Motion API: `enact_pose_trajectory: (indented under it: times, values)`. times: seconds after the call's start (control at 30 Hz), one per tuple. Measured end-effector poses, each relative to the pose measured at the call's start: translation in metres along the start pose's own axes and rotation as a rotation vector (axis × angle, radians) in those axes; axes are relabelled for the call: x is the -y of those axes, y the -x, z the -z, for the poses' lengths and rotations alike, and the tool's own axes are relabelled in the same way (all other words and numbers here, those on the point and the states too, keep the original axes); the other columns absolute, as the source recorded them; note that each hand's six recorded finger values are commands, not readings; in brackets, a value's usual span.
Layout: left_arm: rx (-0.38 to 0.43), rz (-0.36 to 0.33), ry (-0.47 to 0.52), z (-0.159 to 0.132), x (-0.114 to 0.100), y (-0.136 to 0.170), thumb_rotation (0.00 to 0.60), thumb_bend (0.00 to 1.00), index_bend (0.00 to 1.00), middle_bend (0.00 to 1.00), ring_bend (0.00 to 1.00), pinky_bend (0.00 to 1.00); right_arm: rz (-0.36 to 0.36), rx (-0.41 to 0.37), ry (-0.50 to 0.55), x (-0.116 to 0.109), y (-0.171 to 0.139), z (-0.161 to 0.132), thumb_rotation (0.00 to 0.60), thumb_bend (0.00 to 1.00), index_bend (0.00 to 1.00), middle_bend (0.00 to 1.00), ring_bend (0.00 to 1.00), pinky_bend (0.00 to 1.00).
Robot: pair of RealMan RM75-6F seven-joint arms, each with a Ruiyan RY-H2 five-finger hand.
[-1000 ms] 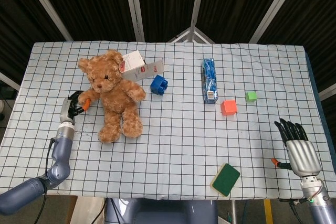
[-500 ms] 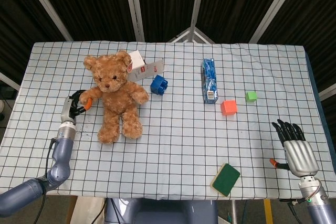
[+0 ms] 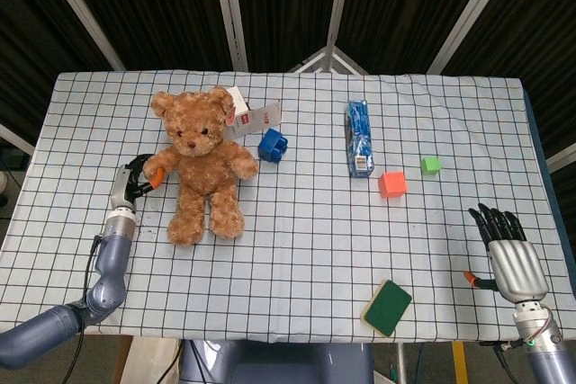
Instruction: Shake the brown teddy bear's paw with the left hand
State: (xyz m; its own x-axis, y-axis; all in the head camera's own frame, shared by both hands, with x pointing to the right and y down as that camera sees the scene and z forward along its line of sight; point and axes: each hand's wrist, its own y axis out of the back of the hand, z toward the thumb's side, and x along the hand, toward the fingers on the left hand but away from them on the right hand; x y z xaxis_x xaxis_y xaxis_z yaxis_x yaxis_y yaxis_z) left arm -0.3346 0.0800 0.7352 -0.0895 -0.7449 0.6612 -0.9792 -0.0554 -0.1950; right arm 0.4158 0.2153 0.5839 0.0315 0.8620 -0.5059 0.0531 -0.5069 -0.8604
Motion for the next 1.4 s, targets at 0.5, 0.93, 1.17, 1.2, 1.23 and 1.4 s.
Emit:
enact_pose_trajectory:
  times: [0.5,0.93,1.17,1.2,1.23,1.4]
  values:
    - [-0.068,-0.032,-0.022,0.020,-0.011,-0.002,0.600,0.63,0.43,0.39,0.00,0.00,-0.001,0.000,0.000,0.001,0.000,0.000,0.600,0.10,0.00,0.00,0.00,0.00]
    - [-0.007,0.008,-0.021,-0.001,0.013,0.004,0.600,0.62,0.43,0.39,0.00,0.00,0.005,-0.002,0.002,-0.001,-0.001,-0.001,0.600,0.10,0.00,0.00,0.00,0.00]
    - [-0.017,-0.008,-0.042,0.004,0.009,0.006,0.600,0.62,0.43,0.39,0.00,0.00,0.007,-0.001,0.005,-0.002,-0.002,0.000,0.600,0.10,0.00,0.00,0.00,0.00]
    - [-0.024,-0.011,-0.042,0.007,0.007,0.005,0.600,0.62,0.43,0.39,0.00,0.00,0.007,-0.001,0.005,-0.002,-0.002,0.000,0.600,0.10,0.00,0.00,0.00,0.00]
    - [-0.034,-0.015,-0.042,0.010,0.004,0.004,0.600,0.62,0.43,0.39,0.00,0.00,0.007,-0.001,0.005,-0.002,-0.002,0.000,0.600,0.10,0.00,0.00,0.00,0.00]
    - [-0.051,-0.018,-0.033,0.016,0.000,0.000,0.600,0.62,0.43,0.39,0.00,0.00,0.003,-0.003,0.006,-0.001,-0.001,-0.001,0.600,0.10,0.00,0.00,0.00,0.00]
